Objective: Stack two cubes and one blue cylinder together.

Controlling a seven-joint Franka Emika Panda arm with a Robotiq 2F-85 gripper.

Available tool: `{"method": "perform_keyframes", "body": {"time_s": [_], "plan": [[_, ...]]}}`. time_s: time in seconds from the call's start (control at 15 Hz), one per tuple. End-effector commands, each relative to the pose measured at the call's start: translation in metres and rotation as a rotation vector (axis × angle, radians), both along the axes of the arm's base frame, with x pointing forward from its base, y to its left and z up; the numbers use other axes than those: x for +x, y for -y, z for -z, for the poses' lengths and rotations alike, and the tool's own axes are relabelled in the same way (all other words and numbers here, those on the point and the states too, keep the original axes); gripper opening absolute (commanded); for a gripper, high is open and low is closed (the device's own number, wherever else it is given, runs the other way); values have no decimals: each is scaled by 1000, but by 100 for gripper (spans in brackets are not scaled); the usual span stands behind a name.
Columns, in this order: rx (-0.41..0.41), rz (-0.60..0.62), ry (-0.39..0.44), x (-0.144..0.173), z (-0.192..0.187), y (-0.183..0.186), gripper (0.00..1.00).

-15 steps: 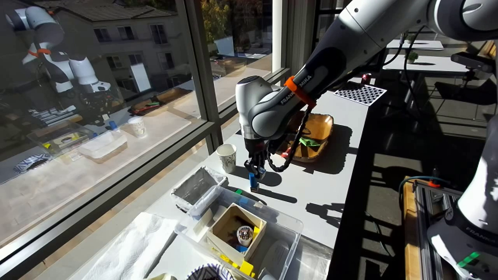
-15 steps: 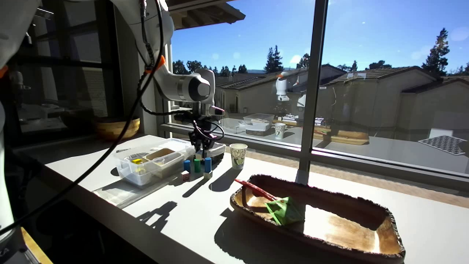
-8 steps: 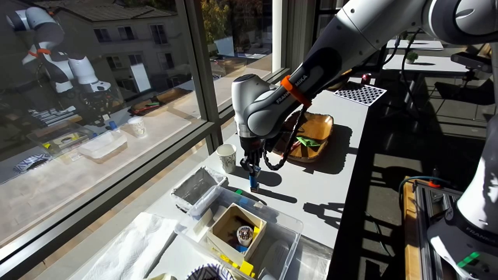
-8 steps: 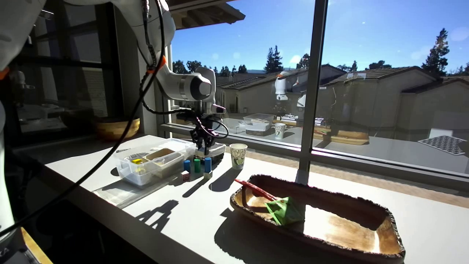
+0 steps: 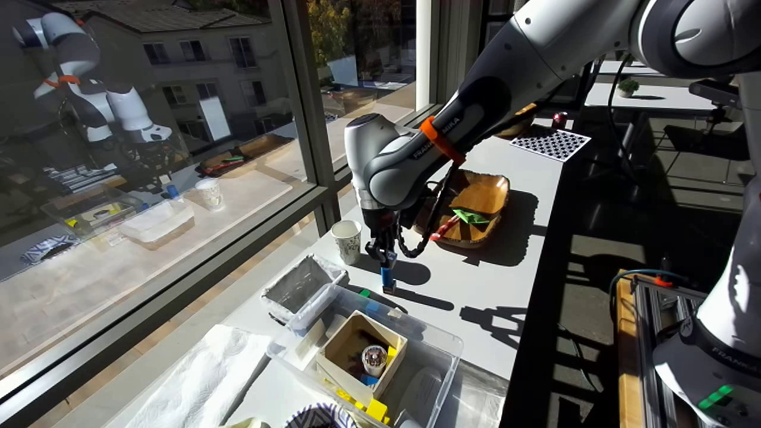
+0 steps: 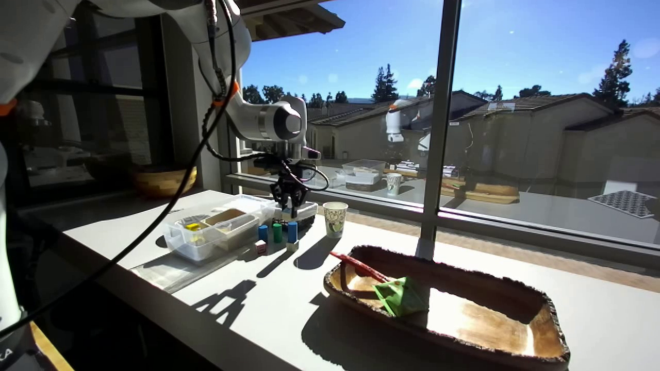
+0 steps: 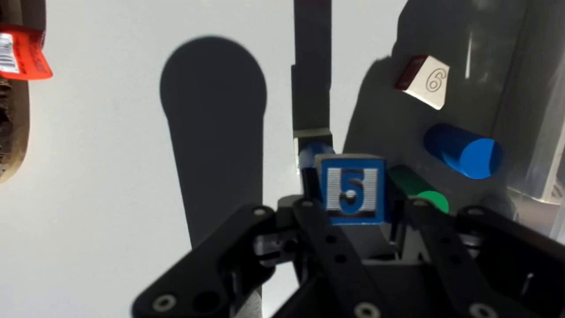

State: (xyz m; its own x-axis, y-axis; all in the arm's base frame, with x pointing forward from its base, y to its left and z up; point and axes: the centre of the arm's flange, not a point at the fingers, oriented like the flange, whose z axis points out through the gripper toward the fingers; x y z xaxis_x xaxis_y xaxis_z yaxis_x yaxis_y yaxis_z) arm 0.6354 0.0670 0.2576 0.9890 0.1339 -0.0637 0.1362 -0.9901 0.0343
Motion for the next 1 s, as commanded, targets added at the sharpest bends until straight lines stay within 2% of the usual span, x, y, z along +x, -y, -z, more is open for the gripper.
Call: {"method": "perform_keyframes", "body": {"time_s": [0.0, 0.93], "plan": [[-33, -33, -40, 11, 4, 0, 8], [-34, -76, -50, 27, 15, -2, 8]]}}
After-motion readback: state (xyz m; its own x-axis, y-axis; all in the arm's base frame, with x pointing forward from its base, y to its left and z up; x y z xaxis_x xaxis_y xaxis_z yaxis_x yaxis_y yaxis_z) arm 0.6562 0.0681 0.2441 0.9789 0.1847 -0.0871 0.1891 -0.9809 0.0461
